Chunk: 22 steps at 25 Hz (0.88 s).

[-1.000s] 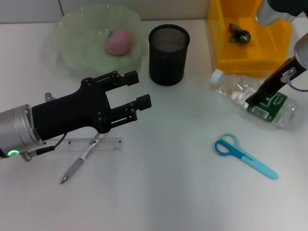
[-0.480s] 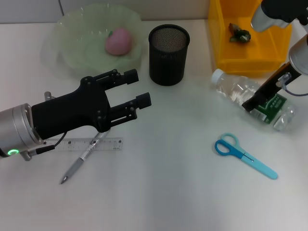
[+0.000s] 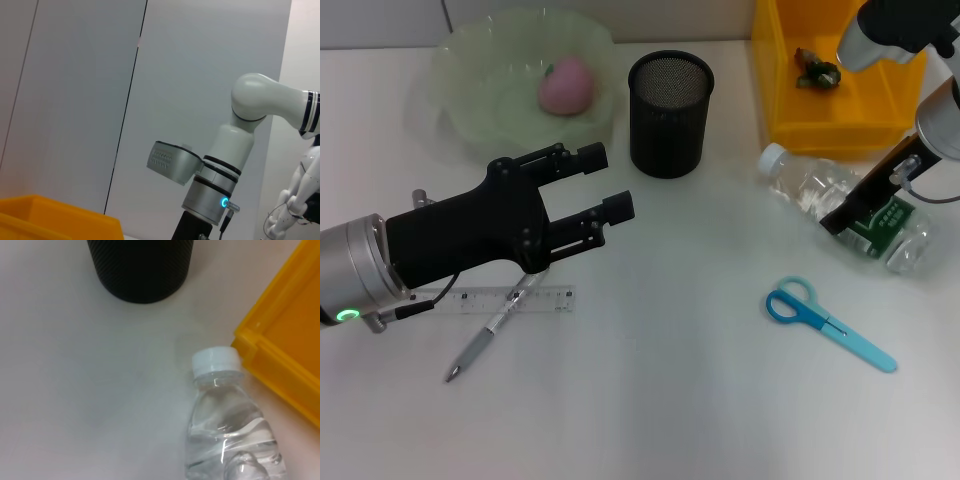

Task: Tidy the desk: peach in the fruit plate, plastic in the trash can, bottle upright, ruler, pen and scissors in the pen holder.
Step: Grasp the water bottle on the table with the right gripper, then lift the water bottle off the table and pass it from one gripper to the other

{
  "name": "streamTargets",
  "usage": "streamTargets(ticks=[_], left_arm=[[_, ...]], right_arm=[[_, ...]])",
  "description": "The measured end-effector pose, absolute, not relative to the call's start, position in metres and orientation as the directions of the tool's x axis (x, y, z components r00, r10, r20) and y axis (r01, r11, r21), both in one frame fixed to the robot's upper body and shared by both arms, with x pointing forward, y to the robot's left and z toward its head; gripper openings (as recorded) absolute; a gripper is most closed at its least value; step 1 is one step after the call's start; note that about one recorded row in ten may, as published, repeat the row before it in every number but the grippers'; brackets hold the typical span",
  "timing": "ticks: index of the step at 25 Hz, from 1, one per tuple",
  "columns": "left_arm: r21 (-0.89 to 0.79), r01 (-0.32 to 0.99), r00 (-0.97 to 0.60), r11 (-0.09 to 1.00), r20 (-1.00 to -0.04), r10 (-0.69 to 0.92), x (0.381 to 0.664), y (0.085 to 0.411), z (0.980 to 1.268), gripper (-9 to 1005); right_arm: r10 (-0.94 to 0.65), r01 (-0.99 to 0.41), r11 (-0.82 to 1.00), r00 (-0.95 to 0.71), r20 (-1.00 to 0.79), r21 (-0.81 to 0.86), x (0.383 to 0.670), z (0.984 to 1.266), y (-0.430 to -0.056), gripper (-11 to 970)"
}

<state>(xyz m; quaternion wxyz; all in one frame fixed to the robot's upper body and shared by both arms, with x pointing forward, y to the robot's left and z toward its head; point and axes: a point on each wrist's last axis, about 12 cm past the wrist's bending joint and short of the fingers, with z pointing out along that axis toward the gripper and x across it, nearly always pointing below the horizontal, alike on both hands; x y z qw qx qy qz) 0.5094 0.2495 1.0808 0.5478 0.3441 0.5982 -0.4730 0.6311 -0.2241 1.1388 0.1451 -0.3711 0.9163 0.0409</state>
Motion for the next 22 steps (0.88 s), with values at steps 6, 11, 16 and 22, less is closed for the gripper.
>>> streamTargets(ticks=[6,11,16,22], left_arm=[[-0.189,0.929,-0.163,0.319,-0.981,-0.107,0.5094,0.2498,1.0806,661],[-0.189,0.929,-0.163,0.319,-0.981,-0.107,0.5095,0.2498,1.0807,661],[-0.189,0.929,-0.163,0.319,-0.981,-0.106,0.5097,0.2497,1.0808,661],[-0.188,0.929,-0.161,0.319,-0.981,-0.107,0.5102,0.2494,1.0812,661]], right_arm=[[-0.676,-0.7,0.713,-0.675,-0.295,-0.033,0.631,1.1368,-0.2231,780],[-0.679,-0.703,0.71,-0.67,-0.301,-0.037,0.6318,1.1371,-0.2225,778],[-0.684,-0.709,0.704,-0.662,-0.306,-0.039,0.6322,1.1373,-0.222,776],[-0.681,-0.708,0.705,-0.663,-0.312,-0.035,0.6317,1.1371,-0.2225,770]])
